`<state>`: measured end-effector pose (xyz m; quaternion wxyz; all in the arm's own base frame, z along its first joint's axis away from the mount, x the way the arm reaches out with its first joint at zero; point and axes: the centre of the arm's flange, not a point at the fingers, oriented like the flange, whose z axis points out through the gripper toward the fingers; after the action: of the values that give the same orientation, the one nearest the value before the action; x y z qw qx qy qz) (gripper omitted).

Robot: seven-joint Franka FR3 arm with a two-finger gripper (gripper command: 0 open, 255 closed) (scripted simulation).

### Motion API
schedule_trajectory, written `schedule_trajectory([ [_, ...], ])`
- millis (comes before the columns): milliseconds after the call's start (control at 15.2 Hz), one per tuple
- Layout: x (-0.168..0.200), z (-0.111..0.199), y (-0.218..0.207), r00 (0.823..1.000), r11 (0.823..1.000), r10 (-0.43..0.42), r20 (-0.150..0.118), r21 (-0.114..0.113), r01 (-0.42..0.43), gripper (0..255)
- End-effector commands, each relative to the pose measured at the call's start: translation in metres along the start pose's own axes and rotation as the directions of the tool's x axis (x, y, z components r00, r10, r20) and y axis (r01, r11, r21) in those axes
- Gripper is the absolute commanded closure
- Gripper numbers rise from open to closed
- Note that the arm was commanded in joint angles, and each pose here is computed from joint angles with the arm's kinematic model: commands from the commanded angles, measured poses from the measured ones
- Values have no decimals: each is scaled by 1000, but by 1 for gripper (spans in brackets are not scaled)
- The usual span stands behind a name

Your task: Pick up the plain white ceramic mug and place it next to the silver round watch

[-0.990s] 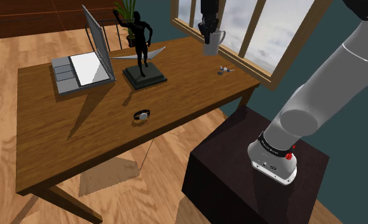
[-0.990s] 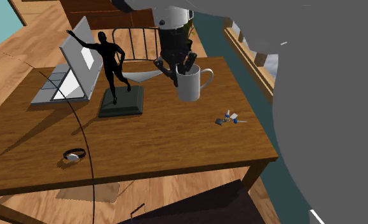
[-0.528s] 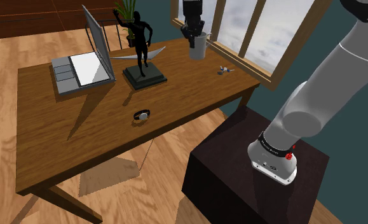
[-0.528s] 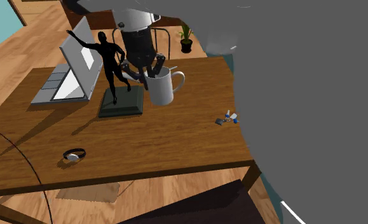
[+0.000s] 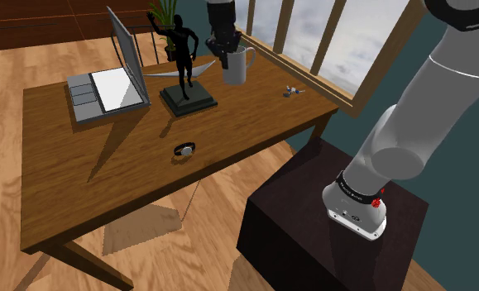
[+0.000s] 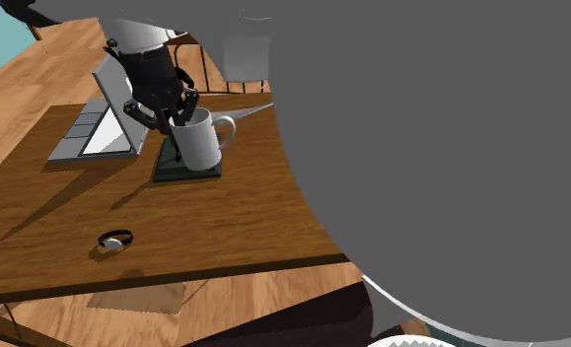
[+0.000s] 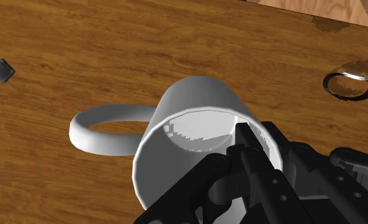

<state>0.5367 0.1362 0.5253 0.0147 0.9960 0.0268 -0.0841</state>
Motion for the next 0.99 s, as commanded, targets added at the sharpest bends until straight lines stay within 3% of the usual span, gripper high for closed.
schedule_trajectory([
  [0,4,0,-25,1000,1000,1,0,0,-1,255],
  [330,18,-4,-99,1000,1000,1,0,0,-1,255],
  [924,26,43,-100,1000,1000,1,0,0,-1,255],
])
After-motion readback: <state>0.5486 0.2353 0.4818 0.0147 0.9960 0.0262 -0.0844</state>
